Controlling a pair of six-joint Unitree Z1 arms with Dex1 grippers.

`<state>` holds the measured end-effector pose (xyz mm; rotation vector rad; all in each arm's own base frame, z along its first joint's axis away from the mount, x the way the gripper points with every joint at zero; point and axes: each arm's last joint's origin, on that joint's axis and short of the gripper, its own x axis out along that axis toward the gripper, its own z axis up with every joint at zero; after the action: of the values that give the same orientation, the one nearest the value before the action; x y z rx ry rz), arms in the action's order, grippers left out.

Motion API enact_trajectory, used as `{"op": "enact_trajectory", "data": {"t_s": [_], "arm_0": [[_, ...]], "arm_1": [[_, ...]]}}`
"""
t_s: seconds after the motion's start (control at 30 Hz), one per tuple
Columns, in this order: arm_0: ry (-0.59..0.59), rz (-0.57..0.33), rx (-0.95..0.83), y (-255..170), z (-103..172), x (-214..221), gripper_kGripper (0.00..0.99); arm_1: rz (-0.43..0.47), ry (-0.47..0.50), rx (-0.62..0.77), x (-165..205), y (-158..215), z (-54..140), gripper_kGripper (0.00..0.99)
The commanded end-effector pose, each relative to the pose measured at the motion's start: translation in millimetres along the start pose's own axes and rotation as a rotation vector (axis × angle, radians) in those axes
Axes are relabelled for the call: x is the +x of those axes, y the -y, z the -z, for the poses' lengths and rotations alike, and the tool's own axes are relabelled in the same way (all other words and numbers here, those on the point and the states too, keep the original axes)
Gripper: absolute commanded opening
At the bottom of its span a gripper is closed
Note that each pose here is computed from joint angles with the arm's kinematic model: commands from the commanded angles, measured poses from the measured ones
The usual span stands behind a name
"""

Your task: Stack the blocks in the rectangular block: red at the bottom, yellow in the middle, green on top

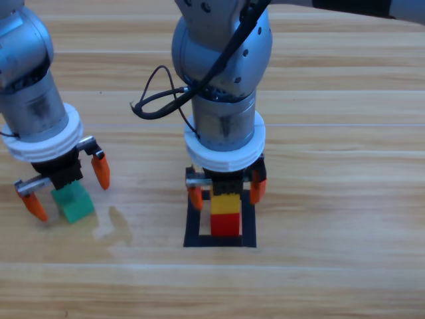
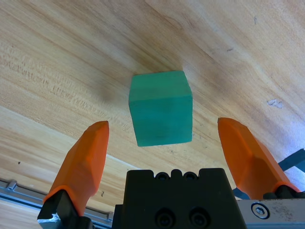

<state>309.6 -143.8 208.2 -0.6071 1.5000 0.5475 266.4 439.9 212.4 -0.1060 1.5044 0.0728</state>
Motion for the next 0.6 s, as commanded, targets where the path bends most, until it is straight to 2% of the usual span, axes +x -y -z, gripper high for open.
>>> {"op": "enact_trajectory", "data": {"t_s": [0.03, 0.27, 0.33, 0.5, 0.6], "arm_0": [[0.006, -0.015, -0.033, -8, -5, 5, 0.973], [0.008, -0.011, -0.031, -6, -5, 8, 0.971], [0.012, -0.01, -0.037, -7, -5, 9, 0.969], [0.022, -0.001, -0.041, -11, -3, 17, 0.93], [0.022, 0.003, -0.038, -13, -3, 19, 0.885]], "arm_1": [[0.012, 0.057, -0.034, -24, 0, 12.3, 0.99], [-0.095, 0.3, -0.096, -137, 27, 42.9, 0.99], [-0.137, 0.359, -0.166, -164, 34, 53.9, 0.99], [-0.147, 0.413, -0.352, -171, 42, 56.2, 0.988], [-0.338, 0.472, -0.412, -166, 104, 57.9, 0.988]]}}
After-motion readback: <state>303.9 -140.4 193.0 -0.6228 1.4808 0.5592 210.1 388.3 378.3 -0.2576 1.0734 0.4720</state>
